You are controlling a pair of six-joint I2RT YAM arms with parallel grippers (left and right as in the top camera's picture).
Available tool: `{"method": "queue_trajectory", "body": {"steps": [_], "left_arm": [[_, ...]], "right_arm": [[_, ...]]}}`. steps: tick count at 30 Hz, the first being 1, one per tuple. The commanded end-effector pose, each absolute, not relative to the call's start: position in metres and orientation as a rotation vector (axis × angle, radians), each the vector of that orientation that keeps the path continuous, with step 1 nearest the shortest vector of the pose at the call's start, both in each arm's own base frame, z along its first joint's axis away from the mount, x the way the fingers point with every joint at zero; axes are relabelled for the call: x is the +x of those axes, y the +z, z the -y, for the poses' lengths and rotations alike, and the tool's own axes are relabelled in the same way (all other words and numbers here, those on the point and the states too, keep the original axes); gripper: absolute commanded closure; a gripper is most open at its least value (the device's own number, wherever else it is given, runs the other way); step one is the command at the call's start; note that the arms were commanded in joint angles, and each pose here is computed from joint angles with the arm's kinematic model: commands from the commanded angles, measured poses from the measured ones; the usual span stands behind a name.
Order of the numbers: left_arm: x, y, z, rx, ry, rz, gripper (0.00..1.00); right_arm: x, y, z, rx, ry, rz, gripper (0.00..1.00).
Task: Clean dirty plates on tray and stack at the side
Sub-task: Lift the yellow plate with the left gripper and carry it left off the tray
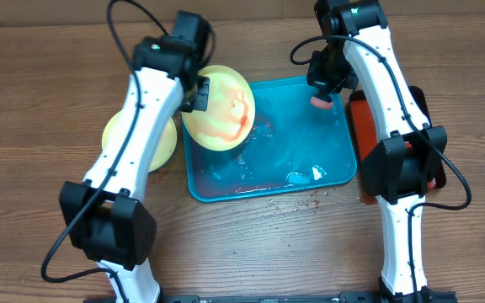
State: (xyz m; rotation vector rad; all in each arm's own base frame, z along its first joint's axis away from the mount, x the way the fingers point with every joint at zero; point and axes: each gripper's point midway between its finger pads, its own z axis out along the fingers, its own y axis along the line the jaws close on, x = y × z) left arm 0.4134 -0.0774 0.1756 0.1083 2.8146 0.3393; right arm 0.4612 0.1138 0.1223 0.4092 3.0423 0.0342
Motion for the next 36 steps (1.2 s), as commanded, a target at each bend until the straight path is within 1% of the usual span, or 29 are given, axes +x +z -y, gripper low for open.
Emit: {"method": "queue_trajectory", "body": {"steps": [1, 5, 12, 17, 24, 30, 36], "left_arm": [[0.412, 0.201, 0.049, -0.026, 0.805, -2.620, 0.95], [0.406, 0.221, 0.058, -0.003, 0.977, -2.486, 0.96], [0.400, 0.247, 0.086, 0.130, 1.128, -2.305, 0.96], [0.394, 0.270, 0.103, 0.089, 1.180, -2.134, 0.96], [0.382, 0.292, 0.121, 0.055, 1.163, -2.000, 0.96], [0.371, 0.312, 0.121, 0.012, 1.112, -1.957, 0.96], [0.356, 0.343, 0.113, -0.029, 1.060, -1.909, 0.96]], "right_arm": [[0.464, 0.151, -0.116, 0.361, 0.075, -2.978, 0.96], [0.464, 0.151, -0.116, 0.361, 0.074, -2.978, 0.96], [0.464, 0.151, -0.116, 0.362, 0.074, -2.979, 0.96], [0.463, 0.151, -0.116, 0.361, 0.073, -2.981, 0.96], [0.463, 0.151, -0.116, 0.362, 0.073, -2.981, 0.96], [0.463, 0.151, -0.116, 0.362, 0.073, -2.981, 0.96], [0.463, 0.151, -0.116, 0.362, 0.073, -2.982, 0.96]]}}
